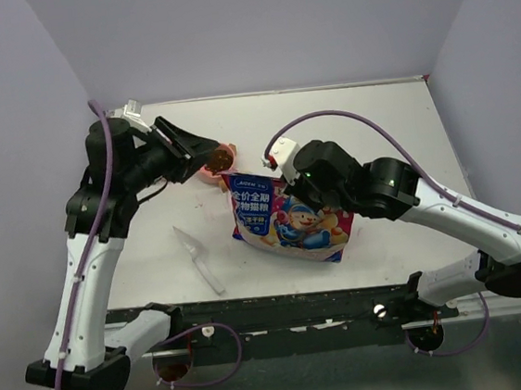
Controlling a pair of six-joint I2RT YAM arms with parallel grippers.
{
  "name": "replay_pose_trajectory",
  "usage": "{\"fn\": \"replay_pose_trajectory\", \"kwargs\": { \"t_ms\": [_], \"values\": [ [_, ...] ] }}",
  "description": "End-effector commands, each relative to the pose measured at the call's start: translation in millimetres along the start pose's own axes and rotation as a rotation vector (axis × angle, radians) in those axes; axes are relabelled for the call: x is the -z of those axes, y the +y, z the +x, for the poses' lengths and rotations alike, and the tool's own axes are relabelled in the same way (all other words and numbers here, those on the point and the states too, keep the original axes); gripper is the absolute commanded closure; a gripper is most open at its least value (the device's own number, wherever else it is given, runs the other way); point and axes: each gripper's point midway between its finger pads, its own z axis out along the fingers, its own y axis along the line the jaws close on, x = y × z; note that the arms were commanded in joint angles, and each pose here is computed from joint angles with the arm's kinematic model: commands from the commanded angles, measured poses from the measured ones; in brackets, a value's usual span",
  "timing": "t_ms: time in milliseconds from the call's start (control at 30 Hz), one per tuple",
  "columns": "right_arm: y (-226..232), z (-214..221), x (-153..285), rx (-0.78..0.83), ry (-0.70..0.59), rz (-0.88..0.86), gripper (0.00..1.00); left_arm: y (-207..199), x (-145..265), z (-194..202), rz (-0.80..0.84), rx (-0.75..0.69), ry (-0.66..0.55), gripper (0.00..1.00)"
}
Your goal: Serve the pet food
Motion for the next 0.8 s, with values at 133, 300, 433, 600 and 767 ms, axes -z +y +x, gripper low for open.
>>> {"fn": "replay_pose_trajectory", "kwargs": {
  "t_ms": [133, 300, 433, 600, 767],
  "values": [
    [4.4, -4.1, 21.2, 0.0, -0.027, -0.08, 1.0, -64.0, 41.5, 21.3, 0.482, -0.763, -0.085, 0.45],
    [13.2, -15.1, 27.0, -0.02, -0.044, -0.142, 1.0, -46.1, 31.7, 65.8, 0.683, -1.349, -0.044, 0.48],
    [12.7, -18.8, 34.5, -0.026, -0.051, -0.155, 1.0, -46.4, 24.1, 69.1, 0.748, -1.504, -0.062, 0.38],
    [14.0, -12.7, 33.4, -0.023, -0.024, -0.158, 1.0, -40.6, 22.6, 103.6, 0.914, -1.467, 0.269, 0.36],
    [16.2, -13.3, 32.5, -0.034, -0.024, -0.167, 1.0, -25.7, 9.6, 116.5, 0.911, -1.472, 0.317, 0.31]
  ]
}}
